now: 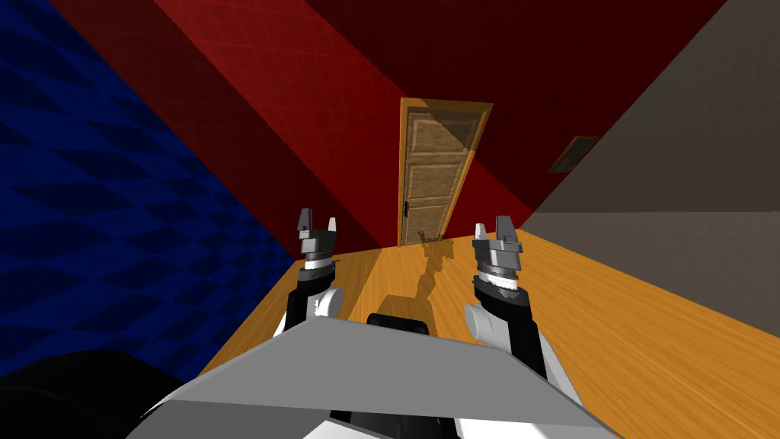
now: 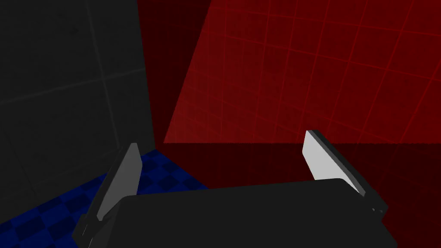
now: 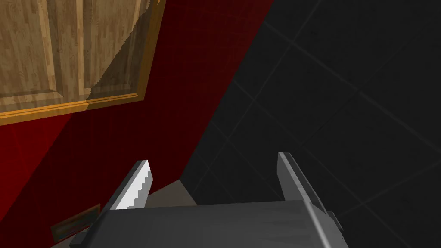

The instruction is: Pull the door open

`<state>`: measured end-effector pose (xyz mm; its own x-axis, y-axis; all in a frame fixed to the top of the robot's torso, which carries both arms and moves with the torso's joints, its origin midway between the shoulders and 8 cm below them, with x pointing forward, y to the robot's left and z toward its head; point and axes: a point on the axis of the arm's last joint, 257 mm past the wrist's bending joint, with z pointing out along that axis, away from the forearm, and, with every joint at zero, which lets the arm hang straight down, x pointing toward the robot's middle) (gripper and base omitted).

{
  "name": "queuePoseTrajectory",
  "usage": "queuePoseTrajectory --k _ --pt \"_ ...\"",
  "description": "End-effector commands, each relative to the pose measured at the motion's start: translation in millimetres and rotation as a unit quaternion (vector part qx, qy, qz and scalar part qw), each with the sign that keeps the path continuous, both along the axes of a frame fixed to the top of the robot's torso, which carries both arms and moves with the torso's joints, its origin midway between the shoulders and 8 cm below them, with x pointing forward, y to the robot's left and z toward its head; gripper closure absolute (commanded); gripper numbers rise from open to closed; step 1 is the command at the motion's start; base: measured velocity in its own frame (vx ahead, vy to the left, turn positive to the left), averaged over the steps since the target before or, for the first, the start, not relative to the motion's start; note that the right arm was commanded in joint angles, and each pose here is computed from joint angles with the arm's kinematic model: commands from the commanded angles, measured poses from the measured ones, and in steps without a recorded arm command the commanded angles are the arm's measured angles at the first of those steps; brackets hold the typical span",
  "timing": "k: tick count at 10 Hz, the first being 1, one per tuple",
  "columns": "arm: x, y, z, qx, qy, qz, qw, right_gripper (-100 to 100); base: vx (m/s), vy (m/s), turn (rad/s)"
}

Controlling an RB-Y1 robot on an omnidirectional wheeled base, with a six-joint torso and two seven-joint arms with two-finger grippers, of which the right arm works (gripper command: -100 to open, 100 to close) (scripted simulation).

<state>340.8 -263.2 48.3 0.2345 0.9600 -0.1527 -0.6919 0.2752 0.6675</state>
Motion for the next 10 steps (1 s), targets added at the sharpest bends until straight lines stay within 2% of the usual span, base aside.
queuePoseTrajectory --k 1,4,5,6,7,8,9,10 --pt "6.2 6.5 -8.0 0.018 0.004 0.031 0.9994 -100 0.158 0.003 0.013" --pt "15.0 16.0 -20.4 0.048 0.01 0.075 0.996 -100 0.102 0.02 0.01" --pt "19.0 20.5 -26.4 0.062 0.014 0.096 0.9934 -100 0.101 0.015 0.008" --pt "21.0 22.7 -29.5 0.069 0.015 0.106 0.9918 -100 0.096 0.016 0.012" --pt "24.9 27.2 -35.7 0.083 0.02 0.126 0.9883 -100 0.118 0.022 0.012" --pt "26.8 29.5 -38.9 0.091 0.022 0.136 0.9863 -100 0.116 0.02 0.007" --pt "31.0 34.6 -46.3 0.107 0.027 0.158 0.9812 -100 0.126 0.014 0.007" --pt "33.2 37.4 -50.3 0.116 0.03 0.17 0.9781 -100 0.12 0.022 0.016"
